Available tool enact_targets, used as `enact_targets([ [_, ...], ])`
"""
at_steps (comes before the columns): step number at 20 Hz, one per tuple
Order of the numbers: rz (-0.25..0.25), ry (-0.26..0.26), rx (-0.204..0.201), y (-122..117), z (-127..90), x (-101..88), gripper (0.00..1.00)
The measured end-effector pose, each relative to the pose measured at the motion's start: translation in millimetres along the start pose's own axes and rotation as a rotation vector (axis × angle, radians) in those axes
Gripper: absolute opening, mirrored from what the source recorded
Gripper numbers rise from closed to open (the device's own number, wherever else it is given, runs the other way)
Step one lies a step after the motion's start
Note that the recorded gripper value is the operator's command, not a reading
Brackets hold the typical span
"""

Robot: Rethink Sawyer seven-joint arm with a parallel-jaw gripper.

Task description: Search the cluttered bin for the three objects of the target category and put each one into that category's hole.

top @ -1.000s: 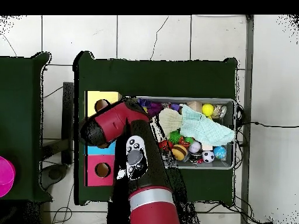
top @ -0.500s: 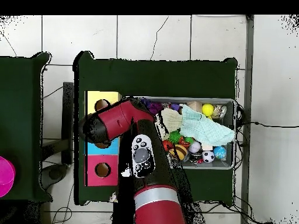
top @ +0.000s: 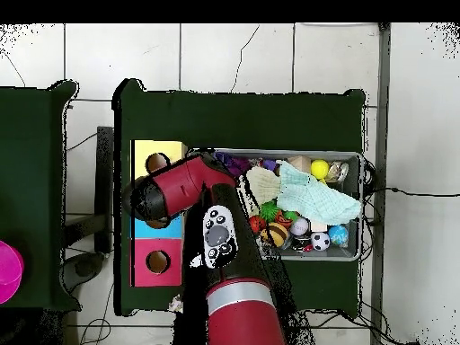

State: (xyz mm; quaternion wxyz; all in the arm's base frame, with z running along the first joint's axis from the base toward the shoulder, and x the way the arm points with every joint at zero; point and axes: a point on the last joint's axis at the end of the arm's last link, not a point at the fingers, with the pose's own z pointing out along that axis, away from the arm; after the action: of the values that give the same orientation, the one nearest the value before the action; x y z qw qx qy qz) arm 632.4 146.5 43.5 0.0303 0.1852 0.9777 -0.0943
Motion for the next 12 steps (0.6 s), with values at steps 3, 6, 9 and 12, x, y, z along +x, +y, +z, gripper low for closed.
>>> enact_targets([
  [3,-0.011,0.007,0.029,-2,3,4.0,0.00],
  [6,-0.045,0.000,0.092,-5,5,9.8,1.00],
  [9,-0.058,-0.006,0.136,-13,4,9.7,1.00],
  [12,-0.057,-0.004,0.152,-17,4,8.4,1.00],
])
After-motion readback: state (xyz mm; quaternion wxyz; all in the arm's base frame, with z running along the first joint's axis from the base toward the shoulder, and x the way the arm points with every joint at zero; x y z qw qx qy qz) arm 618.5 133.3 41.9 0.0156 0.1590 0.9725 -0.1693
